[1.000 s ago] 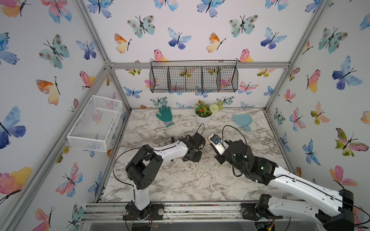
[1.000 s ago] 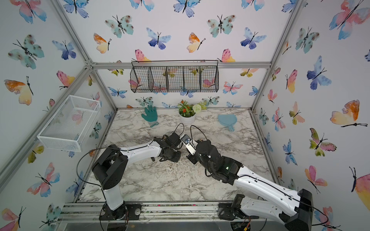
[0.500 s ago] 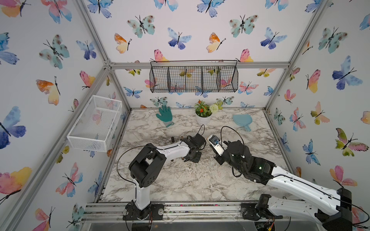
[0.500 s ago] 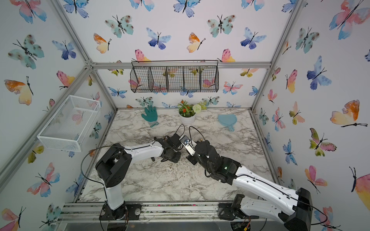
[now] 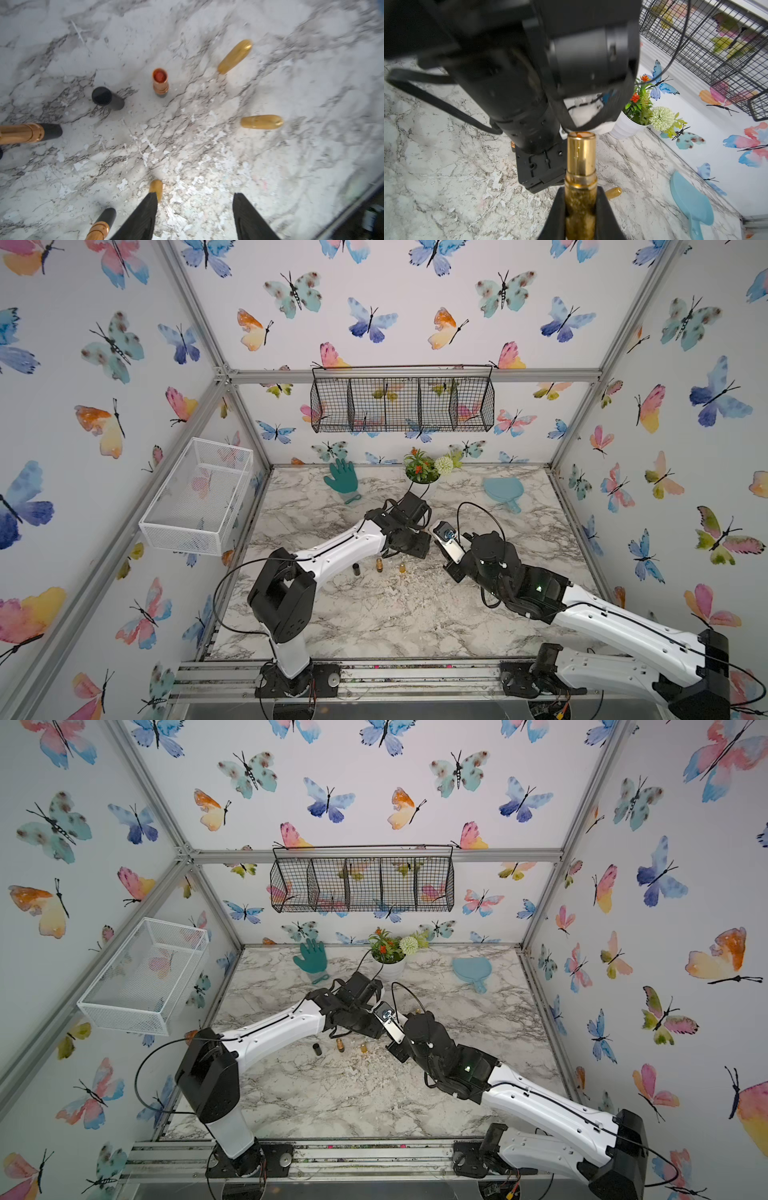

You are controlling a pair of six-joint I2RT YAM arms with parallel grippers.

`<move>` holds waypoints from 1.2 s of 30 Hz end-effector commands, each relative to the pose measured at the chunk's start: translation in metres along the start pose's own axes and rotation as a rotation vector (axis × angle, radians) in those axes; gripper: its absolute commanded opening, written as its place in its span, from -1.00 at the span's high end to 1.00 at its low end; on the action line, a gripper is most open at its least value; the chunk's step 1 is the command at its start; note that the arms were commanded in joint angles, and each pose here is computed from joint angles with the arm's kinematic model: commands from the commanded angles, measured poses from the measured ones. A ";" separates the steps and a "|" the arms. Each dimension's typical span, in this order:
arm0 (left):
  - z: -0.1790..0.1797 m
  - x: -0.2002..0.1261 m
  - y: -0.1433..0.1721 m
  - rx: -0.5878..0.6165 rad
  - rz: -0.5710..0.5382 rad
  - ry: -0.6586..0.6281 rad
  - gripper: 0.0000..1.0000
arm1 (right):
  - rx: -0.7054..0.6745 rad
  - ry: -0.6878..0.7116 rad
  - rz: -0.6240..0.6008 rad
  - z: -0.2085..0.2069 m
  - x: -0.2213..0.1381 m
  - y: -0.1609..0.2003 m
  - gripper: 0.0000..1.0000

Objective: Open the lipstick cap
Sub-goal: Place the cover at the center of the board, then place the lipstick at the center of the board.

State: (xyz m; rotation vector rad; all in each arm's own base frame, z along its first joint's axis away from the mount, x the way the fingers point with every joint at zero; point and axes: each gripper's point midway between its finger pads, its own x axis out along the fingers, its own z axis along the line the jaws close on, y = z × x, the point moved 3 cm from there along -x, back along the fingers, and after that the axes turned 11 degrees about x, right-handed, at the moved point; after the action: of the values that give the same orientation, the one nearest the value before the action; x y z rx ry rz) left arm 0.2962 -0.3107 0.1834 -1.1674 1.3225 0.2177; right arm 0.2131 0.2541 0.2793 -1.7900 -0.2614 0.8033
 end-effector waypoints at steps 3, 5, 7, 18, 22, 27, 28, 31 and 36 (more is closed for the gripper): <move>0.009 -0.059 -0.015 -0.106 -0.084 0.196 -0.26 | 0.018 -0.021 0.003 0.005 0.004 0.002 0.96; 0.021 -0.077 -0.017 -0.154 -0.126 0.274 -0.27 | 0.023 -0.028 0.001 0.006 0.006 0.003 0.96; 0.028 -0.094 -0.016 -0.191 -0.173 0.369 -0.27 | 0.022 -0.033 0.004 0.009 0.009 0.004 0.96; 0.016 -0.134 -0.001 -0.166 -0.241 0.587 -0.30 | -0.007 -0.096 0.031 0.031 0.043 0.006 0.96; 0.014 -0.133 0.008 -0.158 -0.229 0.600 -0.30 | -0.015 -0.119 0.035 0.038 0.054 0.004 0.96; 0.015 -0.124 0.015 -0.168 -0.203 0.589 -0.30 | -0.017 -0.144 0.023 0.043 0.058 -0.001 0.96; 0.016 -0.121 0.016 -0.170 -0.197 0.587 -0.29 | -0.017 -0.147 0.020 0.044 0.058 -0.003 0.96; 0.018 -0.117 0.015 -0.171 -0.190 0.585 -0.29 | -0.021 -0.168 0.016 0.047 0.058 -0.006 0.96; 0.019 -0.114 0.011 -0.168 -0.189 0.585 -0.25 | -0.027 -0.187 0.037 0.051 0.061 -0.001 0.96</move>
State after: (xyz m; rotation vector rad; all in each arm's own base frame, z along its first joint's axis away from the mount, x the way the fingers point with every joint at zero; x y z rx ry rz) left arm 0.2628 -0.2334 0.2647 -1.5813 1.6941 -0.1317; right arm 0.2269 0.3180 0.2411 -1.7659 -0.3277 0.9868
